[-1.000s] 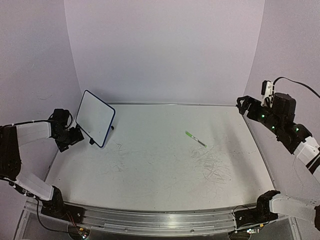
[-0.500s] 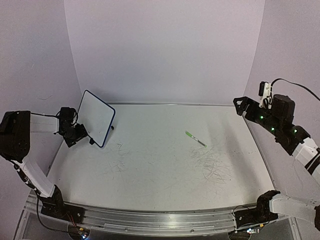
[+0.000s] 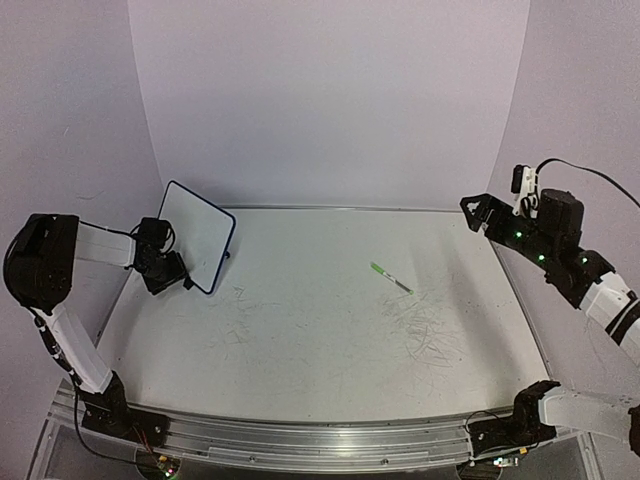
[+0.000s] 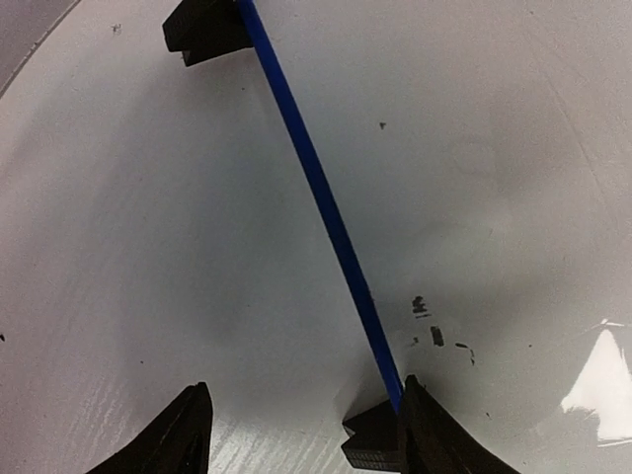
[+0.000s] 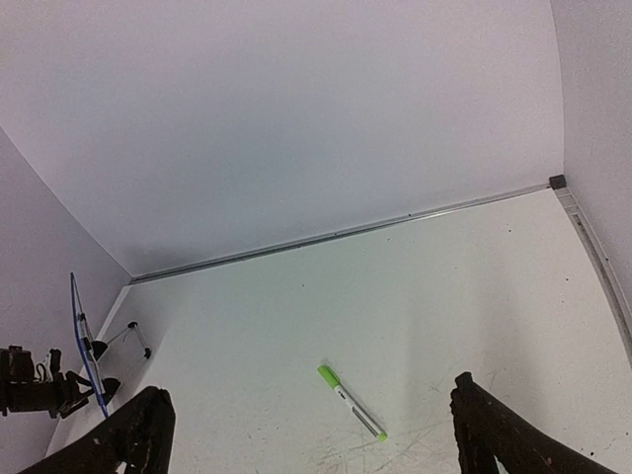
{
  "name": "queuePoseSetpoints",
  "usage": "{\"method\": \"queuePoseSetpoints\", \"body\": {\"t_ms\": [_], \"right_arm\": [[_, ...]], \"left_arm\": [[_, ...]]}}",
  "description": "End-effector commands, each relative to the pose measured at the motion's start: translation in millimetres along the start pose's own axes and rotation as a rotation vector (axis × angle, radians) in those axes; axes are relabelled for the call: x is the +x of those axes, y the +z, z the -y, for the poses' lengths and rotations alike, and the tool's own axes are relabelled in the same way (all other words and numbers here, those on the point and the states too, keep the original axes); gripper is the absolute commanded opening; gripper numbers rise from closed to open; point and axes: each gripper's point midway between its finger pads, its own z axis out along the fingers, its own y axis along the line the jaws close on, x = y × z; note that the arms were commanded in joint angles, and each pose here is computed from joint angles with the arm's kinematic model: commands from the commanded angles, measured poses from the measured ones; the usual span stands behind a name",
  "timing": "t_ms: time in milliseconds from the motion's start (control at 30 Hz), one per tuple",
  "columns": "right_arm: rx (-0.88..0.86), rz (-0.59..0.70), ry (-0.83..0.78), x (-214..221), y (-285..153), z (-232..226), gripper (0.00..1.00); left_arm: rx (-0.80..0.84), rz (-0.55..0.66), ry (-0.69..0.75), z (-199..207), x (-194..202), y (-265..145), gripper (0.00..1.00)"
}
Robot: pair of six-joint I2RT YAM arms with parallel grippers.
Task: Write a sentence on the whiteboard
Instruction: Move the whiteboard stand to the center of the board.
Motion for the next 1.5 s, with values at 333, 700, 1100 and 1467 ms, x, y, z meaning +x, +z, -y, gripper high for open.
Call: {"method": "queuePoseSetpoints", "body": {"t_ms": [333,700,1100,1467], "right_arm": [[-0.057,-0.025,0.04,10.2,16.9,-6.7,0.98],[-0.091,-0.04,0.04,14.0,15.7,-13.5,0.98],[-0.154,-0.054,0.014,15.9,18.9,-25.7,0.98],[-0.194,-0.044,0.012,25.1,16.8,-27.8,0.98]], "left_arm": [[0.242,-0.132,0.047,91.2,70.7,-20.8,0.6],[0.114,0.024,0.266,73.2,40.8,-37.7,0.69],[0.142,-0.128,0.547,50.8,22.0,-41.4,0.72],[0.255,-0.119,0.87,62.6,30.3,-17.6,0.62]]}}
